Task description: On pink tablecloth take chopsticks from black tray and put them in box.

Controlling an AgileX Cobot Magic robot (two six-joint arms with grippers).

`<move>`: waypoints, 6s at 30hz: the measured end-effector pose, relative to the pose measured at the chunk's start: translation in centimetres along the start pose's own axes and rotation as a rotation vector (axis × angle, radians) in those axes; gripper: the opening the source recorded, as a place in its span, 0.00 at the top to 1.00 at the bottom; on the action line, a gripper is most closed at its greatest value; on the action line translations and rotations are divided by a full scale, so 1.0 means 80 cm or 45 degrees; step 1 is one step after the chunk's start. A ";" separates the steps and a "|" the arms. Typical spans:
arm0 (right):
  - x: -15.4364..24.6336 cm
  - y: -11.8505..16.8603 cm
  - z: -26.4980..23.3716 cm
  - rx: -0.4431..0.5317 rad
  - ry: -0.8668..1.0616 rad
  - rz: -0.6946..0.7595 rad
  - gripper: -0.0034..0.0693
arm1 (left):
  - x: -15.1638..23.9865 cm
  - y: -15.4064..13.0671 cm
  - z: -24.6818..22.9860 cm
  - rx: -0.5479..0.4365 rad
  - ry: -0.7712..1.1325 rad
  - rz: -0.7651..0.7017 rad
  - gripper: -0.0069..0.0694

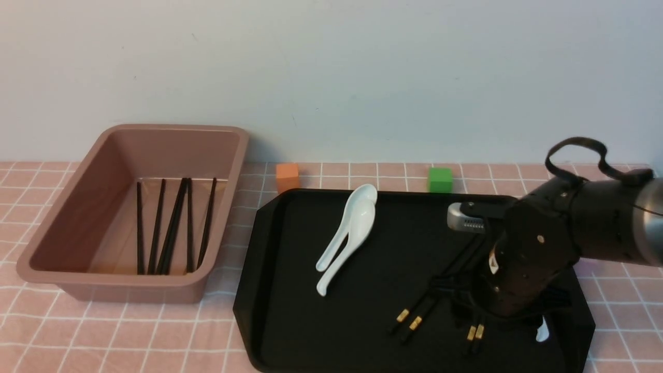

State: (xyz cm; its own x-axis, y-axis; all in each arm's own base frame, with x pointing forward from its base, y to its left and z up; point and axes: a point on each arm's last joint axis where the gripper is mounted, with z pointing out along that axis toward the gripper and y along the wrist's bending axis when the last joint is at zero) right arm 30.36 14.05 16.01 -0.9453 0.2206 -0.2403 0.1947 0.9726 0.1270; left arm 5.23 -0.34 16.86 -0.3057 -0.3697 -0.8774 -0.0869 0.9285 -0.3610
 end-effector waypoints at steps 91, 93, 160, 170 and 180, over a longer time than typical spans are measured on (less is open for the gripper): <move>-0.011 0.351 -0.152 -0.714 -0.410 -0.919 0.76 | 0.000 0.000 0.000 0.000 0.000 0.003 0.64; -0.015 0.364 -0.132 -0.725 -0.425 -0.923 0.76 | 0.000 0.000 0.000 0.000 0.000 0.003 0.63; 0.127 -0.077 -0.310 -0.357 -0.554 -0.855 0.97 | 0.000 0.000 0.000 0.000 0.000 0.003 0.60; 0.203 -0.183 -0.178 -0.312 -1.129 -0.504 0.97 | 0.000 0.000 0.000 0.000 0.000 0.003 0.60; 0.255 -0.220 -0.111 -0.225 -1.281 -0.375 0.97 | 0.000 0.000 0.000 0.000 0.000 0.003 0.60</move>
State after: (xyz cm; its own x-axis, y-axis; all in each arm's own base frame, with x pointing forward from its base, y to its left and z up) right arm 5.32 0.80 17.43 -0.2818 0.0163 -0.9593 -0.1237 0.9909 0.0531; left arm 5.23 -0.34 16.86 -0.3059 -0.3676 -0.8782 -0.0863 0.9294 -0.3590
